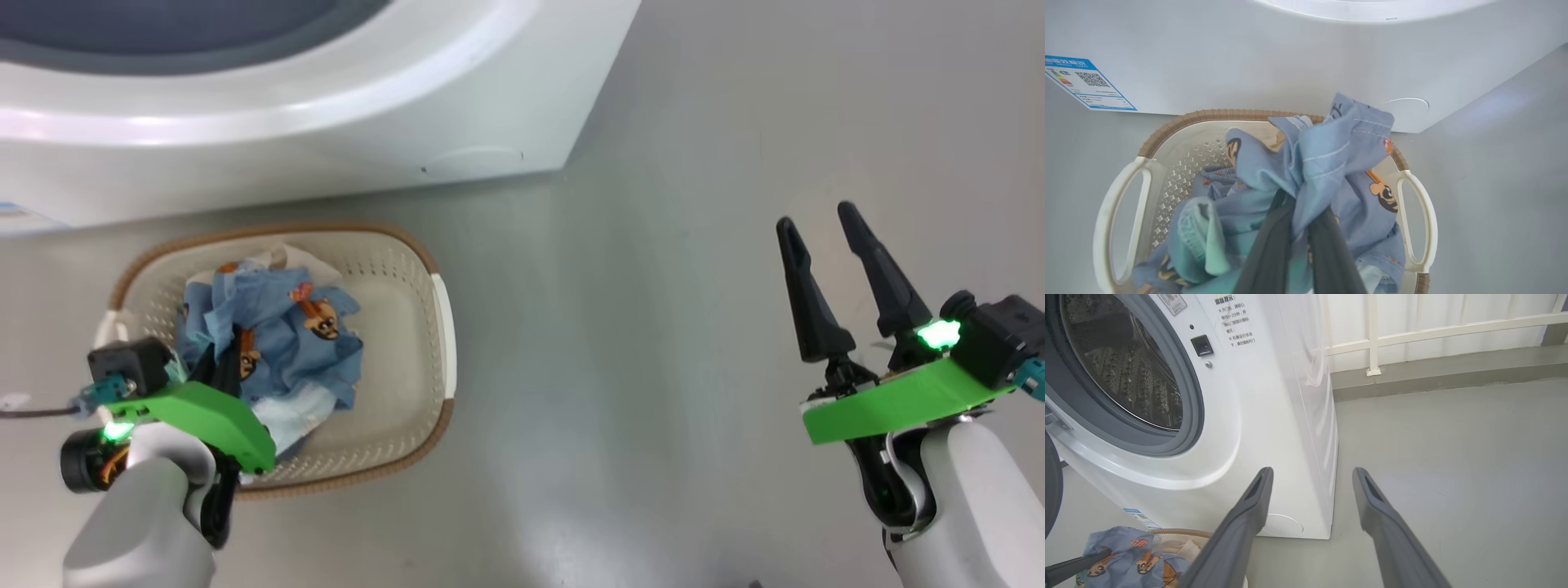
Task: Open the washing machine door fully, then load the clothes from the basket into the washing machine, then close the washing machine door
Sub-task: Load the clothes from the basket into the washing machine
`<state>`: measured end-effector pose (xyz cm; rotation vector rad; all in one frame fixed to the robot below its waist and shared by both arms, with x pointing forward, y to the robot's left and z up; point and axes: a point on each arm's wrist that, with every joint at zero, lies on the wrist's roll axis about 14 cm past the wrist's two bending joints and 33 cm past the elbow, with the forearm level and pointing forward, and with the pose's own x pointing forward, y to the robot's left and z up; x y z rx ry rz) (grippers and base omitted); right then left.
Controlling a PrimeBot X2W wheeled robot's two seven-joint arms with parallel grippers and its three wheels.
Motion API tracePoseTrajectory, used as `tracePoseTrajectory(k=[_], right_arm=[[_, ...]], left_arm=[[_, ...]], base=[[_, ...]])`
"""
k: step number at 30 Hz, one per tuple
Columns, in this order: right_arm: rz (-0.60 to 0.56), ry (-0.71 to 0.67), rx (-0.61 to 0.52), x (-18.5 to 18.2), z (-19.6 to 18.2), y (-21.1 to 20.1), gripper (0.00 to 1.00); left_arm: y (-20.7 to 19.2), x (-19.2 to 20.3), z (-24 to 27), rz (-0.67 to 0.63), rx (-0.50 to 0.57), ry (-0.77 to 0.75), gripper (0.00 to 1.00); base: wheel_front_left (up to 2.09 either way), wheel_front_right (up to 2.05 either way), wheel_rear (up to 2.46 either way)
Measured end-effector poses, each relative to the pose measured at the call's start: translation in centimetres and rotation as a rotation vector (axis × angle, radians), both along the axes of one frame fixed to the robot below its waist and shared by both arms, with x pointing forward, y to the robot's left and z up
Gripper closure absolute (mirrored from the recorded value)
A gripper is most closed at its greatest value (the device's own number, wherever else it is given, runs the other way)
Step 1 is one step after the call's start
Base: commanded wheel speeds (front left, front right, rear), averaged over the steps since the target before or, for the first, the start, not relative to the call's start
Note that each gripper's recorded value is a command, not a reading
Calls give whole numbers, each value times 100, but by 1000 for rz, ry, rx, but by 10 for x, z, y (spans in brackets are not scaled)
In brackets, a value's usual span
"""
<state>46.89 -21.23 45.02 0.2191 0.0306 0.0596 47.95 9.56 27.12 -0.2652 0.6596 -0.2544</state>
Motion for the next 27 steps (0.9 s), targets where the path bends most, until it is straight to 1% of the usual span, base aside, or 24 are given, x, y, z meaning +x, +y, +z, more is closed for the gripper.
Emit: tracePoseTrajectory(k=[5, 9, 17, 22, 27], right_arm=[[5, -41, 5, -4, 19, 2, 0], [4, -40, 19, -16, 23, 3, 0], [6, -89, 24, -28, 46, 3, 0], [1, -88, 25, -40, 48, 1, 0], [8, -104, 21, -45, 56, 2, 0]], left_arm=[[2, 2, 30, 2, -17, -78, 100], [6, 5, 56, 4, -25, -153, 100], [4, -4, 99, 5, -36, -276, 100], [5, -11, 125, 10, -33, -357, 100], [7, -18, 146, 21, -35, -420, 100]], base=[[0, 0, 0], [0, 0, 0], [0, 0, 0], [0, 0, 0], [0, 0, 0]])
